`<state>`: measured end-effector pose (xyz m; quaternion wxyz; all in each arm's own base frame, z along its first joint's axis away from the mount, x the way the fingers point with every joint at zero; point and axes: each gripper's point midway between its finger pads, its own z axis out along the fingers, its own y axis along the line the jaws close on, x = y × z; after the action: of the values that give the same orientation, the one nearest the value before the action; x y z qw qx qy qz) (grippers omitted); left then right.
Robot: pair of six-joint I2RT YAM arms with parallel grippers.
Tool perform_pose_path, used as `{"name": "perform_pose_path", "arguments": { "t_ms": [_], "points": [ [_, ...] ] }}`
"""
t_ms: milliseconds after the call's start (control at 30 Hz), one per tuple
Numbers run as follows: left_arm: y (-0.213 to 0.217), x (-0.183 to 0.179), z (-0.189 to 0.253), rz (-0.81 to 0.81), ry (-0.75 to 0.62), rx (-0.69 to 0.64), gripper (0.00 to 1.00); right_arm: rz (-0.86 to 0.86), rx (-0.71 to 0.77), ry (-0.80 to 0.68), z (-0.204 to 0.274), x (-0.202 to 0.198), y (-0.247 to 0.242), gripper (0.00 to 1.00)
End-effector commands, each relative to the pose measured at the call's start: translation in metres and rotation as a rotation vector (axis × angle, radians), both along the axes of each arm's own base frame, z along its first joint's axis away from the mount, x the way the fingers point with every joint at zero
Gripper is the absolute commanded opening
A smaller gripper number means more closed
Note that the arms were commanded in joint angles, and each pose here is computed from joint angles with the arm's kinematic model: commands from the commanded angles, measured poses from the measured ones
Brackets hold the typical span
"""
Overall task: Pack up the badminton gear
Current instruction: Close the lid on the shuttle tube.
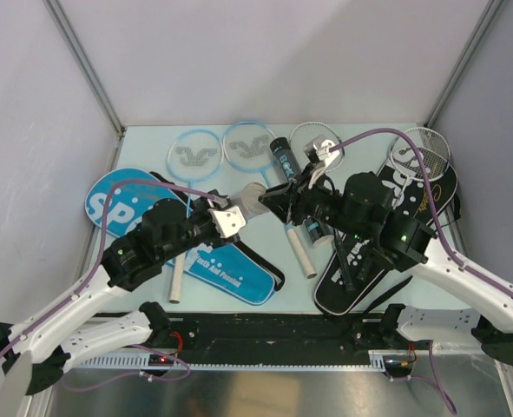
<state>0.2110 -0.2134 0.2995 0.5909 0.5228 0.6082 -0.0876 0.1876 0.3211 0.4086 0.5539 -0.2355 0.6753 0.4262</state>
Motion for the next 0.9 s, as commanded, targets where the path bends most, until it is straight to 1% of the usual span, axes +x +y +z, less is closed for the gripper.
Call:
{"name": "perform_pose_path", "arguments": {
  "t_ms": [0, 100, 167, 233, 333, 567, 867],
  "points": [
    [-0.002, 0.005, 0.043, 0.009, -0.093, -0.092, 0.48, 0.012, 0.032, 0.035, 0.004, -0.008, -0.004, 0.32],
    [-0.002, 0.005, 0.042, 0.011, -0.091, -0.091, 0.48, 0.007, 0.038, 0.048, 0.004, -0.009, -0.006, 0.23],
    [-0.002, 0.006, 0.041, 0.014, -0.089, -0.089, 0.48, 0.003, 0.04, 0.055, 0.003, -0.009, -0.007, 0.2],
    [-0.001, 0.006, 0.041, 0.018, -0.089, -0.087, 0.48, -0.003, 0.043, 0.055, 0.004, -0.009, -0.009, 0.21],
    [-0.001, 0.006, 0.04, 0.021, -0.087, -0.086, 0.48, -0.014, 0.05, 0.049, 0.007, -0.008, -0.012, 0.27],
    [-0.001, 0.007, 0.039, 0.026, -0.085, -0.086, 0.48, -0.022, 0.091, 0.03, 0.02, -0.01, -0.018, 0.32],
    [-0.001, 0.008, 0.038, 0.032, -0.079, -0.087, 0.48, -0.053, 0.035, 0.05, 0.003, -0.001, -0.014, 0.34]
  ]
}}
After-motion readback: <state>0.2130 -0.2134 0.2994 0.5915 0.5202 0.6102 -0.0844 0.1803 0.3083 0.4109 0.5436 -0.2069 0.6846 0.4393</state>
